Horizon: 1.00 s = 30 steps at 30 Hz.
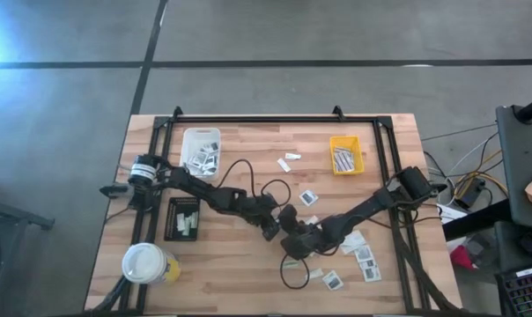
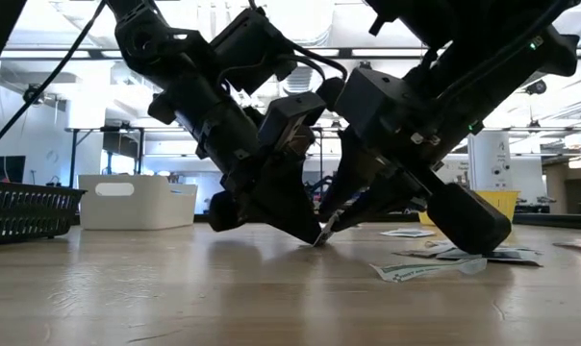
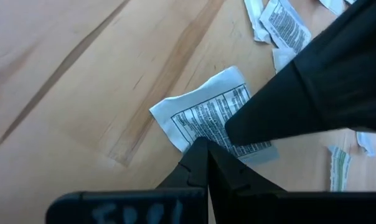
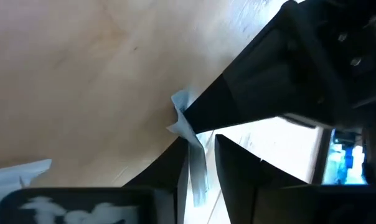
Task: Pick & Place First Aid Supplies
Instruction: Put the gray towelette pack into the white bin
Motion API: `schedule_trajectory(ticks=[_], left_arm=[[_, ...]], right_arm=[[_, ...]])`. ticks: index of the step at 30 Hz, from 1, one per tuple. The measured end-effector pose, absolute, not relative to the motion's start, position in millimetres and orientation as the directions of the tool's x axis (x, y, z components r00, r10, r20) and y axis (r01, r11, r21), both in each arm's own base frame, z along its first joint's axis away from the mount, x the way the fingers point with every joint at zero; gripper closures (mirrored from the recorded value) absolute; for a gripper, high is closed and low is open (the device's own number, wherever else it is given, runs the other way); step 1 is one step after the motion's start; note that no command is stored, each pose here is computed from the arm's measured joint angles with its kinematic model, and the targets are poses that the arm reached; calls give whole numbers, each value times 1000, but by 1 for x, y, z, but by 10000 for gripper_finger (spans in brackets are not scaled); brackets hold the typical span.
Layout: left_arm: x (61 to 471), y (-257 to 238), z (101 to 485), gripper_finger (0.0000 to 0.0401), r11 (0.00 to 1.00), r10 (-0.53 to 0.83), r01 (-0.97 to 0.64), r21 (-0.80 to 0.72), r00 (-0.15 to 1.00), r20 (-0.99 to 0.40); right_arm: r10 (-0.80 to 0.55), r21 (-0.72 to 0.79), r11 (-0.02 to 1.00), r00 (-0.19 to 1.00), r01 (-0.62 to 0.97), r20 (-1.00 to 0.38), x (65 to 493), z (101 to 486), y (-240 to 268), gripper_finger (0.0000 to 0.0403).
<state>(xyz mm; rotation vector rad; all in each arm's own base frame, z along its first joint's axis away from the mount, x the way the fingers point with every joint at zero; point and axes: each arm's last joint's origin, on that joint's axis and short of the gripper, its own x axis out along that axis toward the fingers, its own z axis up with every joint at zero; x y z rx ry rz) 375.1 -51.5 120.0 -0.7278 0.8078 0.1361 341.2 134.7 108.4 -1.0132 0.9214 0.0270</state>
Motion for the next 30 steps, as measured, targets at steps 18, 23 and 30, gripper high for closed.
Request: schedule_trajectory(ticks=[18, 23, 30], left_arm=[[369, -46, 141, 401, 890, -54, -280, -360, 719, -693], [362, -49, 158, 401, 957, -28, -180, -227, 722, -691], [352, -70, 182, 401, 999, -45, 44, -18, 755, -654]], right_arm=[[-397, -677, 623, 587, -392, -705, 334, 106, 134, 393], [-408, -663, 643, 561, -383, -720, 329, 110, 133, 394], [-431, -629, 709, 511, -319, -744, 313, 139, 125, 394]])
